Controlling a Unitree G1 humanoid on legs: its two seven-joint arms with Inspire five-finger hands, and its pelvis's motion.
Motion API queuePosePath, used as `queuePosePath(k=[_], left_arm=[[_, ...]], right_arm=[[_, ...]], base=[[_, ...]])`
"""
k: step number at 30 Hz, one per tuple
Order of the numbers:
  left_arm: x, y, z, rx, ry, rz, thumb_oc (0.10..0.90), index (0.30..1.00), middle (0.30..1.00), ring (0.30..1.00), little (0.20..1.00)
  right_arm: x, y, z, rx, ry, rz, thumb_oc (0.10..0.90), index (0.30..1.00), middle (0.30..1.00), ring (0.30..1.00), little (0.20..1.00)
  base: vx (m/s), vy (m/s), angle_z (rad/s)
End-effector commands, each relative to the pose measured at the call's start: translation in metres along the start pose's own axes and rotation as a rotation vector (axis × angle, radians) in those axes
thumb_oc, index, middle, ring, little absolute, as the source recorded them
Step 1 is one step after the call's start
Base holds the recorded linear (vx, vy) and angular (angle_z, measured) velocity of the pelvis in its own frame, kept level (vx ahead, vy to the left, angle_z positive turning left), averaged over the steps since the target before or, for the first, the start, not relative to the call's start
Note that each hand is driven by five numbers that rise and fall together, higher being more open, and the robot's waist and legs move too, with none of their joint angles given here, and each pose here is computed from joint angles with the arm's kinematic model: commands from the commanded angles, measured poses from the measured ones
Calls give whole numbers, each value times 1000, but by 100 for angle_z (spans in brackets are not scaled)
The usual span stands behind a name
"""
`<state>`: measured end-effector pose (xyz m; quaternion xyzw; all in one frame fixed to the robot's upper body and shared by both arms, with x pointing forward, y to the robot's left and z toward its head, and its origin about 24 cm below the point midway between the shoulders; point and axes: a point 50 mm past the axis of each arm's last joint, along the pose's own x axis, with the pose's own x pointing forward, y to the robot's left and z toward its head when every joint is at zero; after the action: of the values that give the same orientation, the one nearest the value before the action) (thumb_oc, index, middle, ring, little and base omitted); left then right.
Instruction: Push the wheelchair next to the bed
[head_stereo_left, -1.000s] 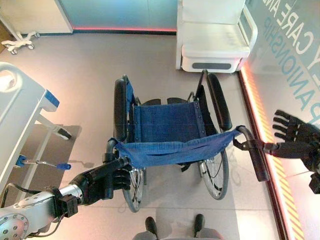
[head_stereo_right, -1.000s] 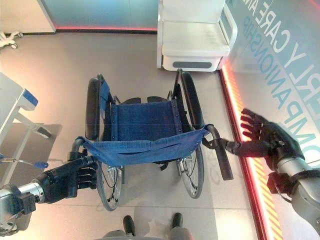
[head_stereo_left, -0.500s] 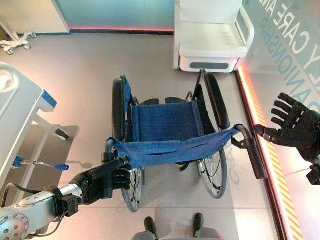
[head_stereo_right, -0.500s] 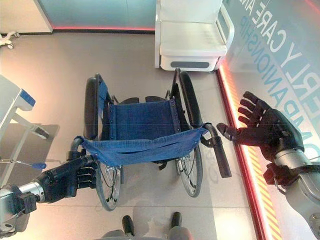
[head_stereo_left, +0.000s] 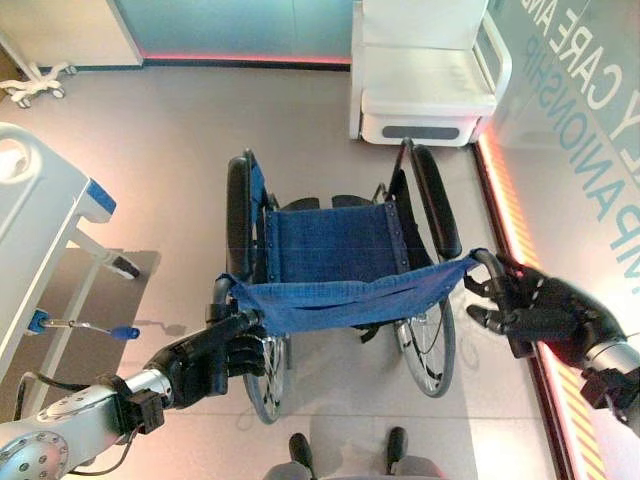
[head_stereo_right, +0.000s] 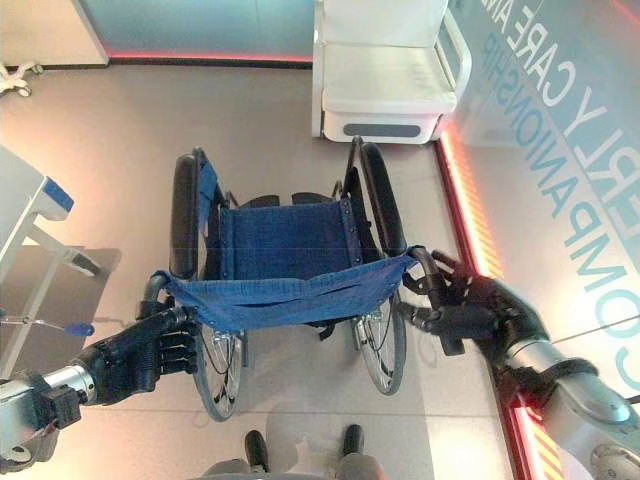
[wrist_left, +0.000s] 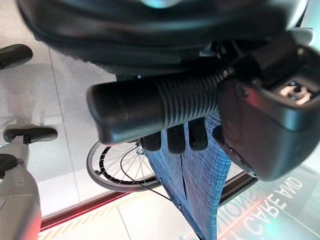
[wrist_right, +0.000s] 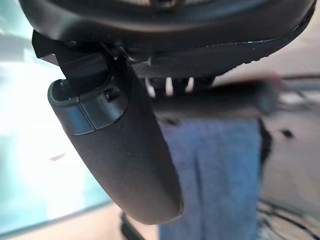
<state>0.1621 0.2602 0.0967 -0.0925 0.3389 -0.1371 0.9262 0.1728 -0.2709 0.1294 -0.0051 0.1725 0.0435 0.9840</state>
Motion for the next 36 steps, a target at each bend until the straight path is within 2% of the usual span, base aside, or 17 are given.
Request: queuePosePath(k=[1, 8, 11, 13, 19, 36], left_arm=[[5, -10, 26, 24, -163, -80, 400, 300, 300, 300, 300], [4, -9, 23, 25, -159, -82, 400, 300, 300, 300, 300], [6, -8, 23, 27, -152, -83, 400, 300, 300, 300, 300], [8, -8, 23, 26, -151, -86, 400, 300, 300, 300, 300], [11, -8, 29, 32, -144, -88, 400, 300, 300, 300, 300], [17, -5, 37, 40, -125, -110, 400, 300, 300, 300, 300]], right_arm=[[6, -3, 31, -35, -149, 22, 800, 900, 900, 900, 900], [6, -4, 12, -56, -21, 77, 800, 900, 900, 900, 900], [10, -10, 7, -58, 13, 26, 800, 900, 900, 900, 900], [12, -19, 7, -80, 29, -69, 800, 900, 900, 900, 900], [20, -34, 14, -75, 37, -196, 800, 900, 900, 900, 900], [36, -40, 45, -156, -14, -204, 800, 900, 900, 900, 900]], base=[[0, 0, 0], [4, -2, 3], [20, -7, 6], [22, -6, 4], [0, 0, 0], [14, -2, 2]])
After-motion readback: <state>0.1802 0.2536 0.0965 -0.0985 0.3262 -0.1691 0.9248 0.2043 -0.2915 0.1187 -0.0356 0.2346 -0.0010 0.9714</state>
